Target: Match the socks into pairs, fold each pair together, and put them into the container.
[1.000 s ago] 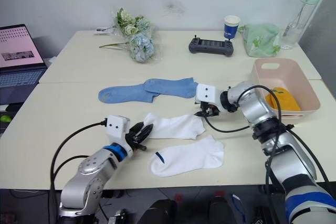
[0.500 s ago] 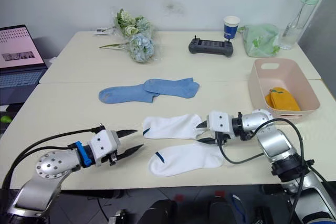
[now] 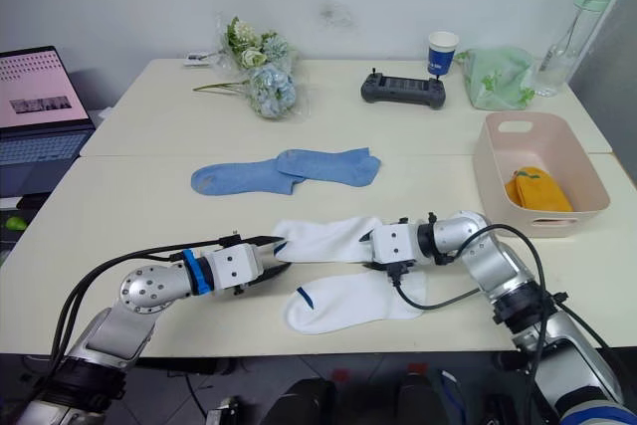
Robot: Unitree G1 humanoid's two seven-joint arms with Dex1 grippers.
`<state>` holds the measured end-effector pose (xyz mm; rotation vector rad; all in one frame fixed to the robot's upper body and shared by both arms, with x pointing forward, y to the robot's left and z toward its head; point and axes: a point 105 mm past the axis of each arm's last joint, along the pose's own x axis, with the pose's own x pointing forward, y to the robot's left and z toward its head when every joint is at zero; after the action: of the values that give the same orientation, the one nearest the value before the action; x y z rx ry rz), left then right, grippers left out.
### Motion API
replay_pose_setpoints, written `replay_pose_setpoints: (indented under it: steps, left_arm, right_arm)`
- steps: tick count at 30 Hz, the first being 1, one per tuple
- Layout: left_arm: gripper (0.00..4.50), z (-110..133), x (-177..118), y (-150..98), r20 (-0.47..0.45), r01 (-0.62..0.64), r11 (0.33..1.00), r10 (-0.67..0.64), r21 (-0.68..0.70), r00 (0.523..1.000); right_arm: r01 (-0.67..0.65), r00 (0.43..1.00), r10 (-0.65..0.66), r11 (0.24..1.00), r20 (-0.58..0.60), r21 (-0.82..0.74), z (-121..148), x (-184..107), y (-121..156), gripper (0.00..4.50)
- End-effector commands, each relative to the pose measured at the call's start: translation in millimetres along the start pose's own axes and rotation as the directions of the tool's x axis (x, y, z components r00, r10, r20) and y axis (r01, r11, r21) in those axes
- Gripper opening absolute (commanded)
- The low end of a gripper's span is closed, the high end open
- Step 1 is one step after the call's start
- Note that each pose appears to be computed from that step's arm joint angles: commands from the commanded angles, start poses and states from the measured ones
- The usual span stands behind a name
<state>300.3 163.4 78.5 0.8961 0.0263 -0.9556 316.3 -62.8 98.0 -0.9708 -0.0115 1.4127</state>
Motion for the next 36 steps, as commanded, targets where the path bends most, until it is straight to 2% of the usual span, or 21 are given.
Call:
replay_pose_setpoints:
  steps: [1, 4, 5, 11, 16, 19, 25, 27, 31, 36]
  left_arm:
    - [0.97, -12.4, 2.0, -2.4, -0.049, 0.009, 1.000, -0.010, -0.014, 0.999]
    - [0.01, -11.8, 2.1, -0.3, -0.043, 0.009, 1.000, -0.010, -0.011, 0.999]
    - [0.00, -11.2, 1.8, 0.3, -0.040, 0.010, 1.000, -0.011, -0.012, 0.999]
    - [0.00, -9.9, -4.1, 14.1, -0.027, -0.020, 1.000, 0.020, -0.021, 0.999]
    - [0.00, 0.4, -11.0, 32.9, 0.012, -0.053, 0.998, 0.054, -0.025, 0.998]
    - [0.00, 15.4, -20.0, 41.8, 0.060, -0.034, 0.998, 0.038, -0.058, 0.998]
    - [0.00, 53.8, -38.8, 43.7, 0.154, 0.104, 0.985, -0.082, -0.140, 0.985]
    - [0.00, 74.8, -46.6, 33.2, 0.217, 0.228, 0.948, -0.180, -0.221, 0.959]
    - [0.00, 102.5, -60.7, 4.9, 0.302, 0.455, 0.826, -0.364, -0.332, 0.881]
    - [0.00, 116.0, -65.8, -22.5, 0.388, 0.623, 0.635, -0.487, -0.458, 0.782]
  right_arm:
    - [0.043, 0.998, -0.041, 0.998, 0.052, -0.038, 13.6, -9.7, -14.1, 1.37]
    - [0.045, 0.997, -0.042, 0.998, 0.064, -0.041, 15.7, -12.9, -15.7, 0.26]
    - [0.045, 0.997, -0.042, 0.998, 0.064, -0.043, 15.8, -14.2, -16.2, 0.04]
    - [0.087, 0.991, -0.088, 0.996, 0.100, 0.015, 21.1, -20.9, -28.4, 0.04]
    - [0.123, 0.980, -0.135, 0.988, 0.147, 0.088, 32.9, -27.1, -43.9, 0.04]
    - [0.124, 0.977, -0.140, 0.987, 0.163, 0.103, 40.3, -32.7, -51.6, 0.04]
    - [0.067, 0.974, -0.102, 0.983, 0.202, 0.171, 54.0, -49.9, -51.4, 0.04]
    - [-0.010, 0.974, -0.040, 0.976, 0.222, 0.219, 60.9, -59.1, -42.4, 0.04]
    - [-0.158, 0.963, 0.073, 0.933, 0.259, 0.323, 71.4, -71.5, -21.3, 0.04]
    - [-0.382, 0.915, 0.248, 0.786, 0.318, 0.486, 82.2, -85.6, 25.0, 0.04]
